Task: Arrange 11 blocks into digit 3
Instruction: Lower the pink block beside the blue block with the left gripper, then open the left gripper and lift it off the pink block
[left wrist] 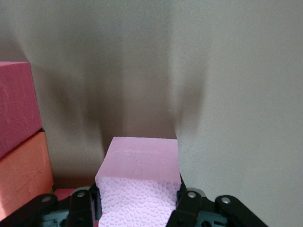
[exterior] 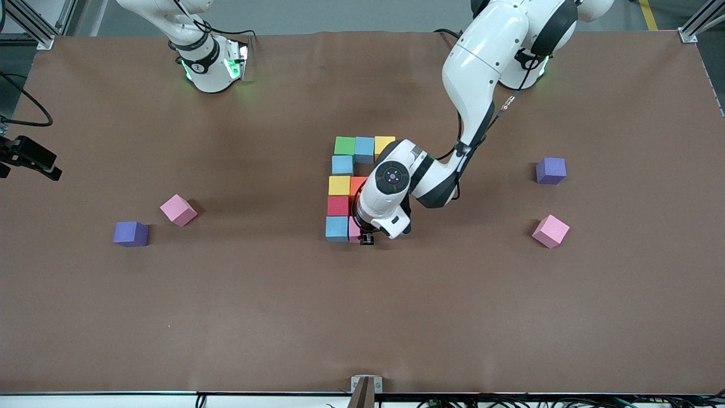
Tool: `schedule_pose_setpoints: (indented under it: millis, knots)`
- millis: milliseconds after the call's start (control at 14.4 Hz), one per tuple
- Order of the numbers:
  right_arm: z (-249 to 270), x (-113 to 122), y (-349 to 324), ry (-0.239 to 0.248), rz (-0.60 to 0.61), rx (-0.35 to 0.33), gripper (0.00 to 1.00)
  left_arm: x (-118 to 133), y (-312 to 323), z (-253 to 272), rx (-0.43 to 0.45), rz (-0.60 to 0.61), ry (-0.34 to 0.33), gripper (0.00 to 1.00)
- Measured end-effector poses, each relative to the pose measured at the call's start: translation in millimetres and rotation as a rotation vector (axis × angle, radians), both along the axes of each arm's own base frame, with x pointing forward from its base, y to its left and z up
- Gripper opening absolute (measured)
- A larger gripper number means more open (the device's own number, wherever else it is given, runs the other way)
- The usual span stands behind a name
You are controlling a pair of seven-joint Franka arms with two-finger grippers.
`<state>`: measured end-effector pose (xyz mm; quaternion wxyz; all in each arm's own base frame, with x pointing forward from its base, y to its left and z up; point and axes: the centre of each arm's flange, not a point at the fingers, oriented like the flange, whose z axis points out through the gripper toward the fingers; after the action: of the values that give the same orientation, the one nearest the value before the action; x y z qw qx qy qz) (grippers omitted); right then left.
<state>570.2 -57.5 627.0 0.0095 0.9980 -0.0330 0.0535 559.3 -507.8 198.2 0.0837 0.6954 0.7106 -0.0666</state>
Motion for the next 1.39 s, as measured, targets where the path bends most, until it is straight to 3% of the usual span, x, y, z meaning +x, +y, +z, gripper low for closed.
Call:
schedule_pose_setpoints:
  millis: [557, 905, 1392]
  knots:
    - [-0.7, -0.1, -4.5, 0.001, -0.008, -0.001, 1.00, 0.0, -0.3, -0.6, 0.000, -0.001, 0.000, 0.56]
    - [-0.9, 0.0, -4.5, 0.002, -0.008, -0.001, 1.00, -4.8, -3.1, -14.4, 0.009, -0.016, 0.009, 1.00]
    - [-1.6, 0.3, -4.6, 0.003, -0.008, -0.001, 1.00, 2.1, -9.9, 31.6, 0.021, -0.057, -0.026, 1.00]
